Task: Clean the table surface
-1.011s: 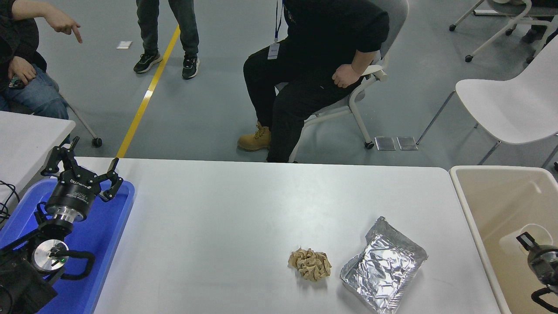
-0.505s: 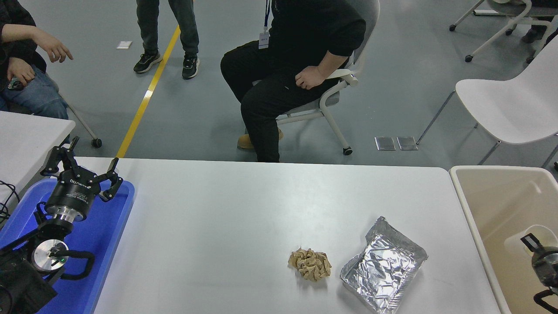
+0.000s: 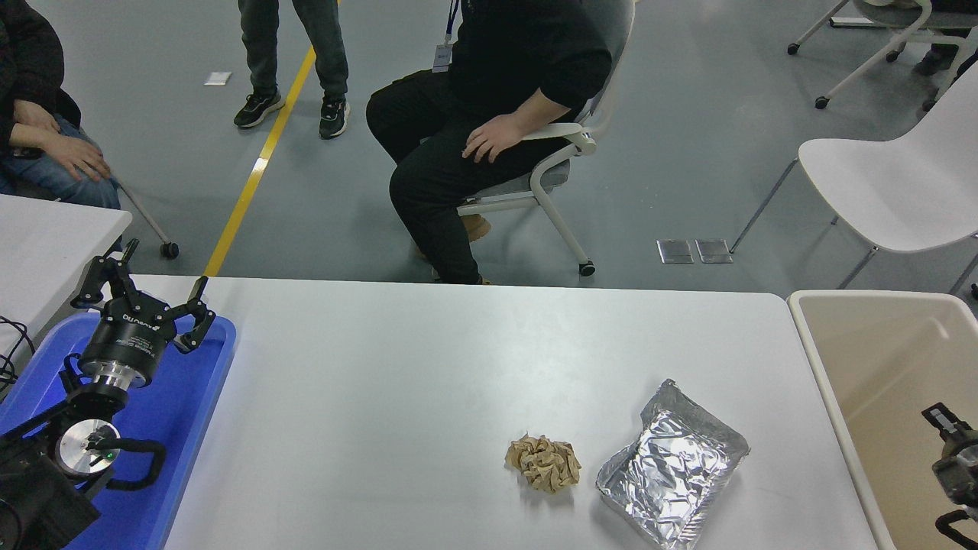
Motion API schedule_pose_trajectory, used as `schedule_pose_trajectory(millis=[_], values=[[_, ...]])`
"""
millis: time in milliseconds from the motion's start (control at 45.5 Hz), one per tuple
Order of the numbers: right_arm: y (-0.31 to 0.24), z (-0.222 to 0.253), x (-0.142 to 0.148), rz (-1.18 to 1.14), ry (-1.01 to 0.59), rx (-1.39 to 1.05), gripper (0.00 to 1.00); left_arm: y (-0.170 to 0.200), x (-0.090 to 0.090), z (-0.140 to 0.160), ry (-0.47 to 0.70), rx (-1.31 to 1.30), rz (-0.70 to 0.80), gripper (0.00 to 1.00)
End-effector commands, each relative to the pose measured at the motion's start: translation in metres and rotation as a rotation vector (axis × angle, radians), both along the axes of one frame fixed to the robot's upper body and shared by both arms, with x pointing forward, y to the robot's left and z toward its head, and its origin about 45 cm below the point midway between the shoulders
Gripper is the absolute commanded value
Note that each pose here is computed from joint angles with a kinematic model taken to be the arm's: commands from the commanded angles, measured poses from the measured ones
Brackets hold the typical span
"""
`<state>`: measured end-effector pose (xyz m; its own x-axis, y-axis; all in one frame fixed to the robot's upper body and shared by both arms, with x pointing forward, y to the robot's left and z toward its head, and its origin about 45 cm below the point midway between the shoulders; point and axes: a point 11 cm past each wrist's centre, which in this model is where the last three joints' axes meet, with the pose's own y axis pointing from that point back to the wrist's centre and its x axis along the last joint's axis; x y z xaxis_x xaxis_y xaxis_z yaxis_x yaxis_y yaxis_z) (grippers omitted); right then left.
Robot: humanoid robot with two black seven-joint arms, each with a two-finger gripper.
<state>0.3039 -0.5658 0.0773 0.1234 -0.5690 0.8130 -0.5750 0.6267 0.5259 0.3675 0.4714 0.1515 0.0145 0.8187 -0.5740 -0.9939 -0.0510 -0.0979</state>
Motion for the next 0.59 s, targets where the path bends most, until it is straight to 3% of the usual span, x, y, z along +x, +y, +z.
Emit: schedule_pose_trajectory(millis=[0, 396, 571], values=[[-0.012, 0.026, 0.016, -0.083, -0.119, 0.053, 0.98, 0.0, 0.0, 0.0, 0.0, 0.001, 0.0, 1.0], [-0.037, 0.097, 0.054, -0.179, -0.376, 0.137, 0.98, 0.0, 0.0, 0.0, 0.0, -0.001, 0.0, 1.0], [-0.046, 0.16, 0.083, -0.21, -0.596, 0.265, 0.98, 0.0, 0.0, 0.0, 0.0, 0.001, 0.0, 1.0]])
